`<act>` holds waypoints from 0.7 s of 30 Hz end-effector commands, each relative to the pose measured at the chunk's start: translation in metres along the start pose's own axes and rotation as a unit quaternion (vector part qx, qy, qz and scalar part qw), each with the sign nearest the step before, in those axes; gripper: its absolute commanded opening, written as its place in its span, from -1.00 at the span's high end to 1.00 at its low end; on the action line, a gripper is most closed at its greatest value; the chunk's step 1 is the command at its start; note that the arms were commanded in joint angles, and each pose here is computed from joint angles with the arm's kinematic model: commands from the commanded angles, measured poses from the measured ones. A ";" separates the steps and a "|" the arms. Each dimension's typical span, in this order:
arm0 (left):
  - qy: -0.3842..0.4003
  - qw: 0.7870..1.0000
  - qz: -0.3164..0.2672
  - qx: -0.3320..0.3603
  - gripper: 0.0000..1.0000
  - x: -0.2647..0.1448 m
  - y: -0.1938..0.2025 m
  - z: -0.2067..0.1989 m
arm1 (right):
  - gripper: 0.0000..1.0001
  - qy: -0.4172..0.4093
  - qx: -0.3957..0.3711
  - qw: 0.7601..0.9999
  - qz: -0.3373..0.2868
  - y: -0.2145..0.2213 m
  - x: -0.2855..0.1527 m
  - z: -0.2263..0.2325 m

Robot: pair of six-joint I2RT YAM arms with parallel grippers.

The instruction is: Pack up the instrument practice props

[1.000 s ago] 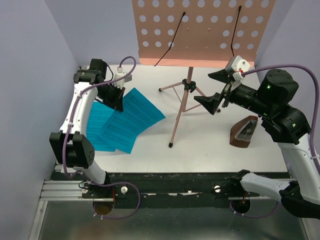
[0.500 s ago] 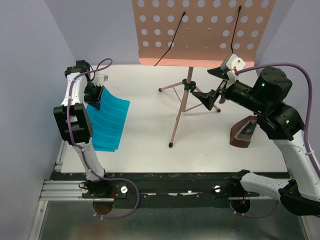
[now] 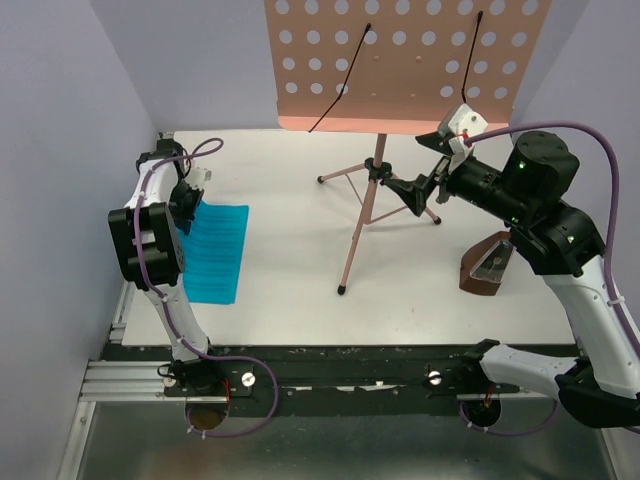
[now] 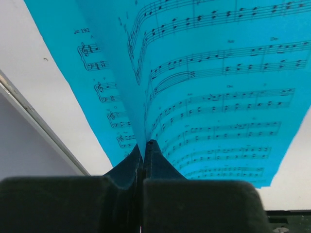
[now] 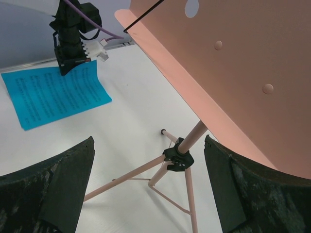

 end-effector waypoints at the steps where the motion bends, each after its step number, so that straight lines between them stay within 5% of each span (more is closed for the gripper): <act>1: -0.064 0.998 0.004 -0.010 1.00 0.001 0.003 0.022 | -1.00 0.013 -0.007 1.000 -0.019 -0.014 -0.003 -0.005; 3: -0.072 0.997 0.010 -0.012 0.97 0.002 0.005 0.025 | -1.00 0.011 -0.007 1.000 -0.020 -0.014 -0.004 -0.004; 9: -0.104 0.994 0.022 -0.017 0.36 0.006 0.011 0.035 | -1.00 0.013 -0.011 1.000 -0.017 -0.011 -0.006 -0.005; 16: -0.125 0.991 0.039 -0.018 0.06 0.006 0.022 0.037 | -1.00 0.015 -0.009 1.000 -0.015 -0.007 -0.007 -0.004; 20: -0.131 0.990 0.044 -0.015 -0.98 0.000 0.026 0.036 | -1.00 0.014 -0.015 1.000 -0.016 -0.007 -0.009 -0.004; 21: -0.137 0.989 0.046 -0.015 -0.98 -0.002 0.028 0.038 | -1.00 0.015 -0.017 1.000 -0.016 -0.007 -0.010 -0.004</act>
Point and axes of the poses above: each gripper's point midway between its finger pads, its own x axis out along the fingers, its own z axis along the line the jaws close on, y = z × x, the point moved 1 cm from there along -x, back along the fingers, and after that the axes turned 15 degrees about x, right-handed, at the moved point
